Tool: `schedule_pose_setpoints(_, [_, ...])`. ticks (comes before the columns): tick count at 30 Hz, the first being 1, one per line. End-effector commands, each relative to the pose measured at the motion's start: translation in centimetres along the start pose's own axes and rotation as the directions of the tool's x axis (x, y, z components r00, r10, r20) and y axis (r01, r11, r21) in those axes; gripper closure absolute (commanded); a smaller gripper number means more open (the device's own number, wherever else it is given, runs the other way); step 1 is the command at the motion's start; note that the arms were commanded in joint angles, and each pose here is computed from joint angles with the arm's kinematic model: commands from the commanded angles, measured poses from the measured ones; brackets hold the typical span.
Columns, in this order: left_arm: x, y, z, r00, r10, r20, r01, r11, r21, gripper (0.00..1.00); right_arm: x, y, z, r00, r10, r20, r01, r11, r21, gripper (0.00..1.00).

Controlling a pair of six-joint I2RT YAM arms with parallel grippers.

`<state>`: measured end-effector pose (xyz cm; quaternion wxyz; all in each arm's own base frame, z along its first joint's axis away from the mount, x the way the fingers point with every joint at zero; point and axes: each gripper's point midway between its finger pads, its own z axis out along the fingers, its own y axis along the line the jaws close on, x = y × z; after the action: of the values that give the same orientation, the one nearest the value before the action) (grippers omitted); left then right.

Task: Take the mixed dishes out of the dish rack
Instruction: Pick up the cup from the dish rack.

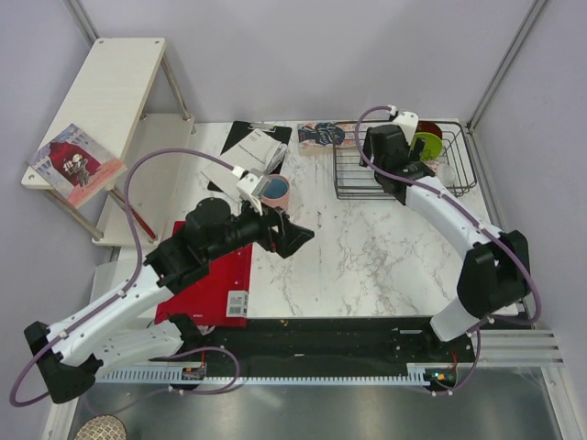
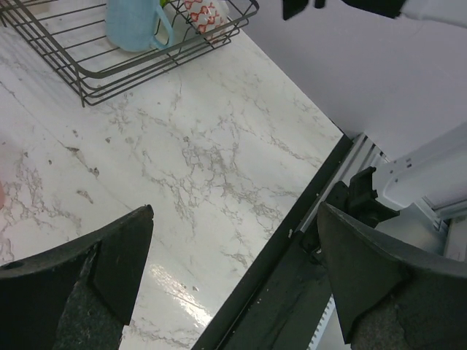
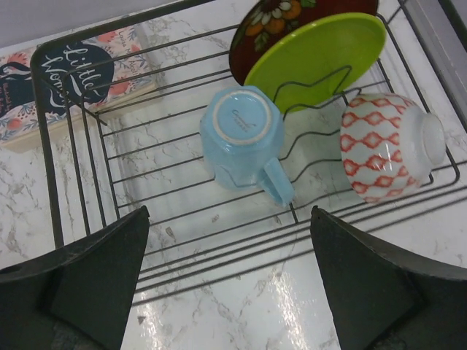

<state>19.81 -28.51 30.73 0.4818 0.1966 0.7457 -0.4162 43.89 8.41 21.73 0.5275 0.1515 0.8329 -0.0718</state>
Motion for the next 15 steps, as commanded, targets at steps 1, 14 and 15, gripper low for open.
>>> schedule_pose_setpoints(1, [-0.9, -0.9, -2.0, 0.994, 0.067, 0.085, -0.072, 0.996, 0.049, 0.01, -2.7, 2.1, 2.7, 0.995, -0.089, 0.049, 0.091, 0.995, -0.045, 0.02])
schedule_pose_setpoints(14, [2.1, 0.2, -3.3, 0.998, 0.043, 0.044, -0.044, 0.998, 0.04, 0.01, -1.0, -0.2, 9.2, 0.995, -0.102, -0.013, 0.102, 0.994, 0.041, 0.02])
schedule_pose_setpoints(15, [2.2, 0.3, -3.3, 0.998, 0.041, 0.04, -0.042, 0.998, 0.038, 0.01, -0.3, -0.1, 9.8, 0.994, -0.108, -0.027, 0.109, 0.993, 0.04, 0.02])
